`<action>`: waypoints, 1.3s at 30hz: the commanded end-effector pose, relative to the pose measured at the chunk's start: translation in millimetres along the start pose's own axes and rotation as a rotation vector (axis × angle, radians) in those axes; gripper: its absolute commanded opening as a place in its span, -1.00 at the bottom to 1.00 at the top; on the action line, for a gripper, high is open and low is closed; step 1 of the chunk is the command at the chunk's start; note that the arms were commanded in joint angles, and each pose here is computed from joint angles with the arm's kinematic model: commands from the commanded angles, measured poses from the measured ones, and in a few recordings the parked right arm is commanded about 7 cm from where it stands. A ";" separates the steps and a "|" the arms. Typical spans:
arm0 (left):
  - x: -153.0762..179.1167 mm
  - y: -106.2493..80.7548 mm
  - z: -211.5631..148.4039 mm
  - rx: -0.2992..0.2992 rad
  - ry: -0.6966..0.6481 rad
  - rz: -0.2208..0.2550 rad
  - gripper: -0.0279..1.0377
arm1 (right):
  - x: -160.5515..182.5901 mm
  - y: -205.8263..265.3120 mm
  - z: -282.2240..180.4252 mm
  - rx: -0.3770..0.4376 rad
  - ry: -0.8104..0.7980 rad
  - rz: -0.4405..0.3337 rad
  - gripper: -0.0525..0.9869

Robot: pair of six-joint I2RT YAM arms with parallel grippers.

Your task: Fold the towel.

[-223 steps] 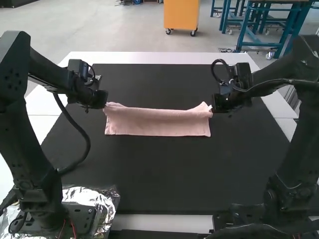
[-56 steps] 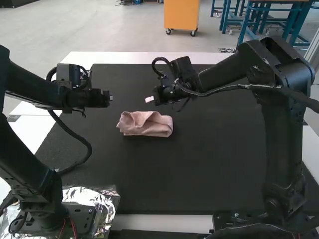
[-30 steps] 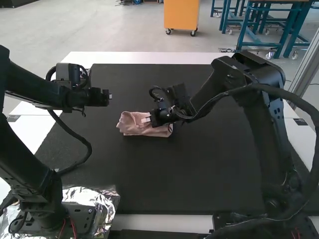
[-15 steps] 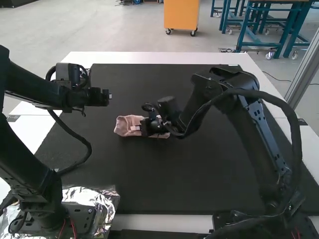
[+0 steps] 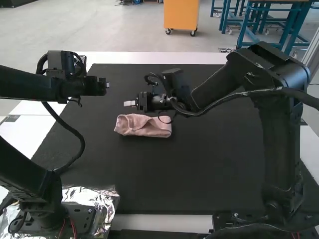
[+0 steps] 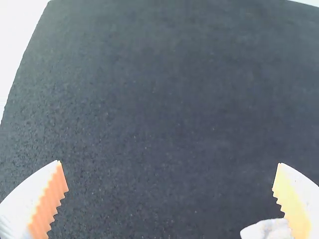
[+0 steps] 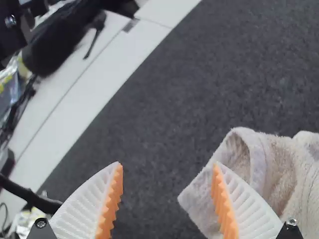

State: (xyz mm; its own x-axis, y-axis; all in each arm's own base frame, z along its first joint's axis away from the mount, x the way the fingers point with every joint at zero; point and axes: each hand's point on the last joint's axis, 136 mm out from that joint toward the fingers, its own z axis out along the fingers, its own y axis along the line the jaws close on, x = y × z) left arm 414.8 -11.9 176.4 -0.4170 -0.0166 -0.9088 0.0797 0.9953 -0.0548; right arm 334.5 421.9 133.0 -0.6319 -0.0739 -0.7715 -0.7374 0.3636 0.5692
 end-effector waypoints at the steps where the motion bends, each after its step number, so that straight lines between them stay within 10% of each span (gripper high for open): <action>1: -37.3 -3.7 -11.2 0.003 -0.076 0.015 0.87 | -48.6 44.9 -21.7 -0.050 -0.069 -0.042 0.88; 6: -70.2 -6.2 -30.3 0.003 -0.135 0.021 0.87 | -110.4 94.0 -76.8 -0.055 -0.178 -0.102 0.87; 17: -156.4 -15.0 -125.0 -0.001 -0.375 0.048 0.87 | -235.2 146.7 -299.7 0.215 -0.618 -0.289 0.87; 28: -209.3 -34.9 -296.0 0.008 -0.782 0.089 0.87 | -157.9 232.2 -462.4 0.433 -0.935 -0.493 0.87; 39: -161.8 -48.1 -466.8 -0.022 -1.256 0.118 0.87 | -68.7 314.9 -534.6 0.591 -1.253 -0.725 0.87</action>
State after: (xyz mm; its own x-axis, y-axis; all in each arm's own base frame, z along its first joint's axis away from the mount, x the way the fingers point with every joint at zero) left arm 84.6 -15.8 522.7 0.6805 -0.0025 -0.7327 0.0650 0.9963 0.0569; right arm 16.6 57.0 516.5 0.5666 0.3552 -0.7435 -0.5027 0.8639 0.0297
